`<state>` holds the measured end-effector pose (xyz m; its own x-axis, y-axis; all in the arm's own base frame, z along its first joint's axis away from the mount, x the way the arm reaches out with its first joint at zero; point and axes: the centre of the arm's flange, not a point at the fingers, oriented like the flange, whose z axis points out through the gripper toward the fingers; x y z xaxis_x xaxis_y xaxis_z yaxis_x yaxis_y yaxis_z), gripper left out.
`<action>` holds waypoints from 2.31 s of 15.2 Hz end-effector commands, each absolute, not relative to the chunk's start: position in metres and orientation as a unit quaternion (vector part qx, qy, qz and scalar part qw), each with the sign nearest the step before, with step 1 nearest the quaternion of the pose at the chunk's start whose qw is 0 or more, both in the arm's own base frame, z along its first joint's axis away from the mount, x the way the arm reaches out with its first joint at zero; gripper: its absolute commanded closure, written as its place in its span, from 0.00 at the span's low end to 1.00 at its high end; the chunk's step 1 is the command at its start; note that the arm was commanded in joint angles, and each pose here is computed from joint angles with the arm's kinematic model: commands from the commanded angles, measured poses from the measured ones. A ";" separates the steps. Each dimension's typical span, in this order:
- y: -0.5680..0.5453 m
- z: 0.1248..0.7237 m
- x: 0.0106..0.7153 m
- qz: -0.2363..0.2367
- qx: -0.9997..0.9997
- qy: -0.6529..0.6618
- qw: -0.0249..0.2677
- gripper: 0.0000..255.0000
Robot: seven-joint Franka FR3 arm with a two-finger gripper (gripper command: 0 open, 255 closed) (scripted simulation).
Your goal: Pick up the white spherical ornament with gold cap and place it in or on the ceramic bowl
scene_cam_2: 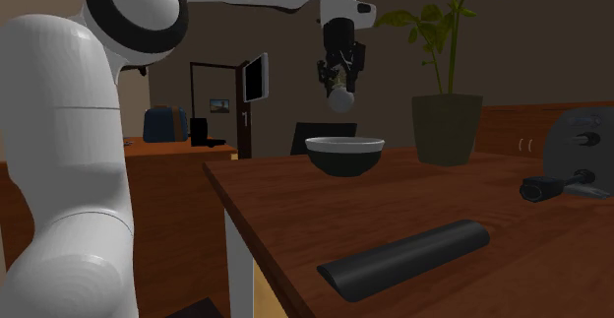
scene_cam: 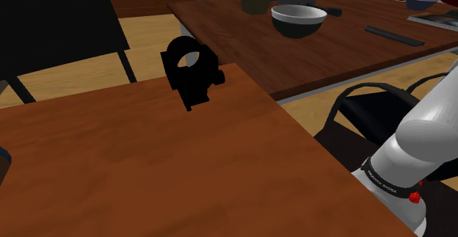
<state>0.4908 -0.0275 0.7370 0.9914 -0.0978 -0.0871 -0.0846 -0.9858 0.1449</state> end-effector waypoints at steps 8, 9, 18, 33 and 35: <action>-0.037 0.696 0.493 -0.047 0.995 -0.045 0.071 1.00; -0.037 0.691 0.493 -0.047 0.995 -0.045 0.071 1.00; -0.037 0.670 0.493 -0.047 0.995 -0.045 0.071 1.00; -0.030 0.719 0.498 -0.047 0.995 -0.045 0.071 0.00; -0.030 0.719 0.498 -0.047 0.995 -0.045 0.071 0.00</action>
<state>0.4980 -0.0305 0.7190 0.9915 -0.0964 -0.0870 -0.0831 -0.9859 0.1450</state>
